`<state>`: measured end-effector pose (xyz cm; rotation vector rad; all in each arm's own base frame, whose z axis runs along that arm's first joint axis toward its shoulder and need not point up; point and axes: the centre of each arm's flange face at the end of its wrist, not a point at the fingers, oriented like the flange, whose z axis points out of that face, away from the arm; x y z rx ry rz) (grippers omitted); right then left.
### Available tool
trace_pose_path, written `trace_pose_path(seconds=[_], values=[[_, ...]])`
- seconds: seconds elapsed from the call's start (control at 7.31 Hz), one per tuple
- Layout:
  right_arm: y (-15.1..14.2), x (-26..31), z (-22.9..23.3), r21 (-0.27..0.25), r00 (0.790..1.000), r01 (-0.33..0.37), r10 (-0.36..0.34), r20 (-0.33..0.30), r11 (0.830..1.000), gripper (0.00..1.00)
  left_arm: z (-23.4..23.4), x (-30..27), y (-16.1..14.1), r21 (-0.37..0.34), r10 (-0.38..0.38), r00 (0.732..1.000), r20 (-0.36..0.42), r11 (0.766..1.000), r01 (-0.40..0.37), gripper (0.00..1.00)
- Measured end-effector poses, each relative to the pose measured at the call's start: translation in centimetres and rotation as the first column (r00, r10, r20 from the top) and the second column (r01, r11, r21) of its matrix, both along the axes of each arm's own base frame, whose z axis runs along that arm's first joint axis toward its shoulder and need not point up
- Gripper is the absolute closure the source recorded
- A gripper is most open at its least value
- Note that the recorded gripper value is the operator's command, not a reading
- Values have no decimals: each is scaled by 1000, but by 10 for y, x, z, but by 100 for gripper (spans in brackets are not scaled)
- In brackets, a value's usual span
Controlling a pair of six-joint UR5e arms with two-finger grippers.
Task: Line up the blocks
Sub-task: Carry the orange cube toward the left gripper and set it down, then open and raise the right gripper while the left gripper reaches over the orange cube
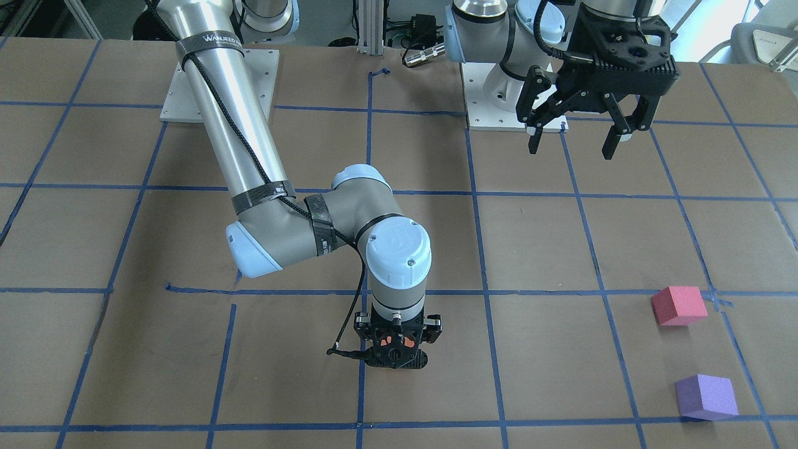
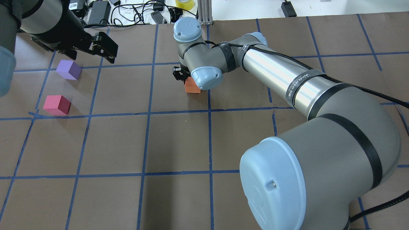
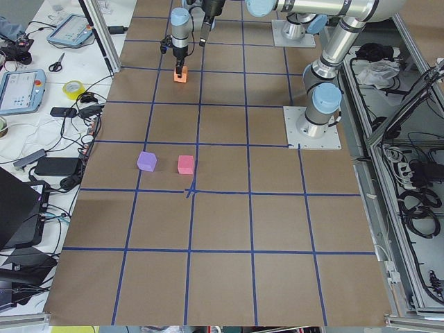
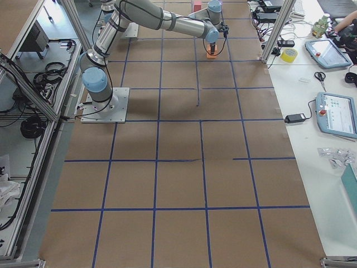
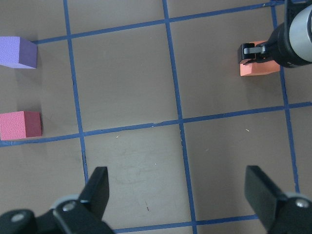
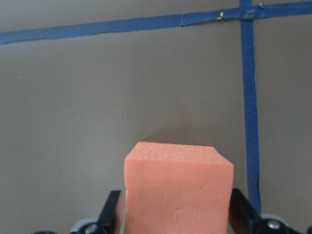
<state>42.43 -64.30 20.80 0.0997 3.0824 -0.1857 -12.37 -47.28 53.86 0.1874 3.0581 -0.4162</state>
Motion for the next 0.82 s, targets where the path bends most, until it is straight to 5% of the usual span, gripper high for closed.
trace_pose_path(seconds=[0.41,0.82], values=[[-1,-12,39,-24,1000,8,-8,6,1000,0,-1,0,-4,-2,2,1000,0,1000,-2,0],[1,-102,148,-6,1000,15,-15,-14,1000,0,0,-1,-37,-95,10,996,-94,995,-18,0]])
